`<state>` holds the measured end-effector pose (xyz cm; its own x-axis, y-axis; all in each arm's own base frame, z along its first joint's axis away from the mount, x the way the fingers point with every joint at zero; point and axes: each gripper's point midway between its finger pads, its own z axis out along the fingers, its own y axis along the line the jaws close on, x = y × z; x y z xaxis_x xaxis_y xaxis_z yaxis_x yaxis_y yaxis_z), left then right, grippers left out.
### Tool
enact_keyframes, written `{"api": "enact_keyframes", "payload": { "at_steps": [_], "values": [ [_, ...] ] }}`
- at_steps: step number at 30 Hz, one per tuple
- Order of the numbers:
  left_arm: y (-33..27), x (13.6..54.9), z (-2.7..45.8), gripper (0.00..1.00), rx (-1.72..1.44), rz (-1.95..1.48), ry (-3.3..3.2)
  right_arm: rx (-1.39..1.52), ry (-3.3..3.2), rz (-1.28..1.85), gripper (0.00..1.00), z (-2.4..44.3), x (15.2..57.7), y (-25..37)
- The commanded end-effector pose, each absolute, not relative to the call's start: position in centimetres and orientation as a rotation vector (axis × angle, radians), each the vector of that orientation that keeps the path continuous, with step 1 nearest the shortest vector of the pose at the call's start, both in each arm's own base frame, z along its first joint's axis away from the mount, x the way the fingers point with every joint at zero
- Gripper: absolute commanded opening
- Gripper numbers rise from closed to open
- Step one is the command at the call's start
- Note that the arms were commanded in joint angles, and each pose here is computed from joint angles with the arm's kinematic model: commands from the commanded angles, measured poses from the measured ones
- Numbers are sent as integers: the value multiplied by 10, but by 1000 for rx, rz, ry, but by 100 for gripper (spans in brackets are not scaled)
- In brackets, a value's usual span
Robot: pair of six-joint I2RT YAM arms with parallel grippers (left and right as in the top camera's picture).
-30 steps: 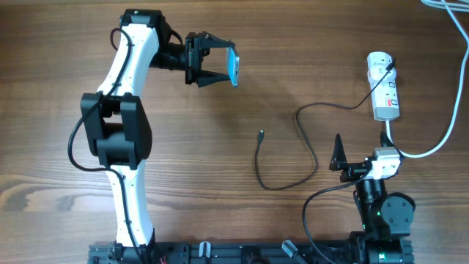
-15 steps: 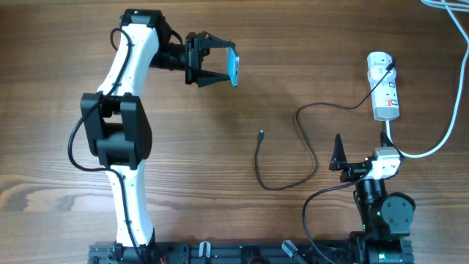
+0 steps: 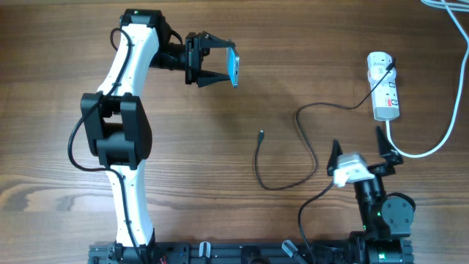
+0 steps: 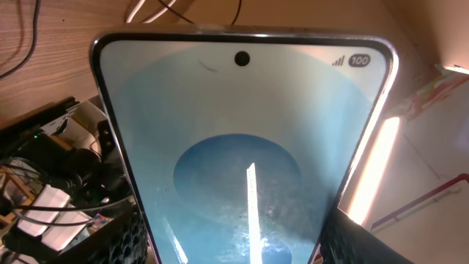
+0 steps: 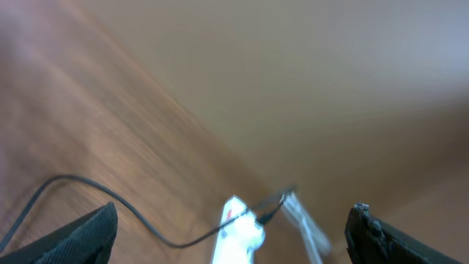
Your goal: Plug charger to phone and switch on socket
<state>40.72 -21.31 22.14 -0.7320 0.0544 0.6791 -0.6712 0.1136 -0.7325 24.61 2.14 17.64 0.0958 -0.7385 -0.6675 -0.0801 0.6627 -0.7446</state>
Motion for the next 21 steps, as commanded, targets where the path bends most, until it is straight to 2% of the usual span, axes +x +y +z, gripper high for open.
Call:
{"api": "enact_keyframes", "payload": {
  "at_steps": [1,5,9,21],
  "values": [
    [-212,405,257,63,530,1784,-1837,-1140,1141,-814,100,179,241,45],
    [-212,405,257,63,530,1784,-1837,-1424,775,-916,100,181,227,81],
    [-212,405,257,63,530,1784,-1837,-1637,427,-1258,100,182,226,83],
    [-212,405,257,63,530,1784,-1837,-1643,370,-1224,100,182,221,92]
  ]
}}
